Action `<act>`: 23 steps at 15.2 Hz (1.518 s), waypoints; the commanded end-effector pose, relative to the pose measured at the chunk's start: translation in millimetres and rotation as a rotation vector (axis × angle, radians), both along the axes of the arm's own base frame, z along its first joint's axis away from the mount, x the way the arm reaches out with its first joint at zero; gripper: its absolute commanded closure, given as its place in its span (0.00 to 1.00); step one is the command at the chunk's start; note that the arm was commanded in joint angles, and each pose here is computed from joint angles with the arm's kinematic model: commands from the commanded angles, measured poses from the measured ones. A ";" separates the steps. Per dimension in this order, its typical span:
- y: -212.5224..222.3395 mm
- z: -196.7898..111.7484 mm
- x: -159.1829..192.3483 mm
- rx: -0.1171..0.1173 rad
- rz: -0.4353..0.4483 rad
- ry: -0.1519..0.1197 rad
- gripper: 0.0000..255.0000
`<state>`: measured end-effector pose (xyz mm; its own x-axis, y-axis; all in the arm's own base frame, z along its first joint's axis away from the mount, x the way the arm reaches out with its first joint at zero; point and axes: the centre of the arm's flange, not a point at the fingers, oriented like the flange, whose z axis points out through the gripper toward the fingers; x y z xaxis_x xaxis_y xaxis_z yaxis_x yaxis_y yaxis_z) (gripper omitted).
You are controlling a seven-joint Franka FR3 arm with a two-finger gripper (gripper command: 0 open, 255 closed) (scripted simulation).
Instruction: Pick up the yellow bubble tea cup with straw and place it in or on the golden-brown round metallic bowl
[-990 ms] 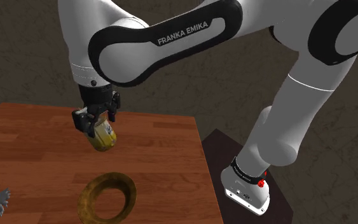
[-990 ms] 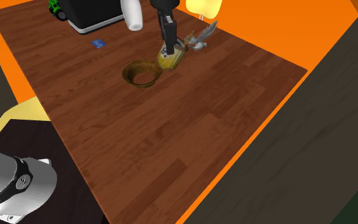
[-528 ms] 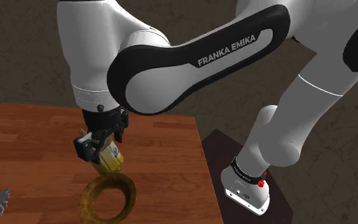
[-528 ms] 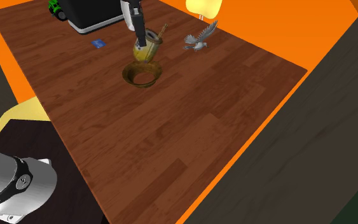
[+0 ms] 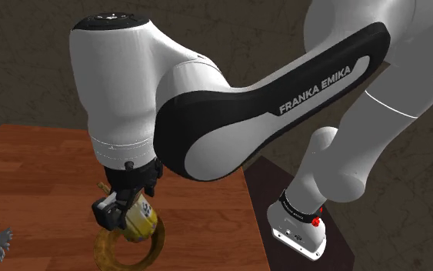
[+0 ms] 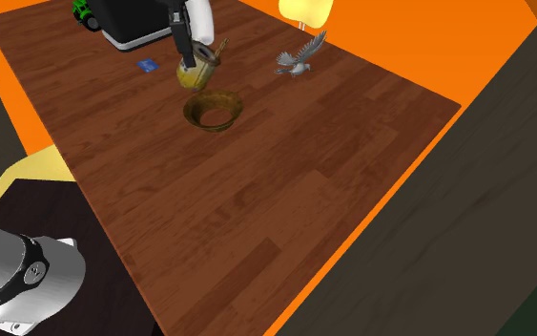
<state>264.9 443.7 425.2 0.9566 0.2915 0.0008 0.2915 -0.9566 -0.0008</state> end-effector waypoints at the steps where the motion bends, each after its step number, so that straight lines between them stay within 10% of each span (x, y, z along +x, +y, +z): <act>1: 0.3 -10.2 -2.0 0.001 0.000 -0.001 1.00; 20: 0.3 -68.1 -2.0 0.001 0.000 -0.001 1.00; 21: 0.3 -68.2 -2.0 0.001 0.000 -0.001 0.00; 23: 0.3 -68.1 -1.9 0.001 0.000 -0.001 0.00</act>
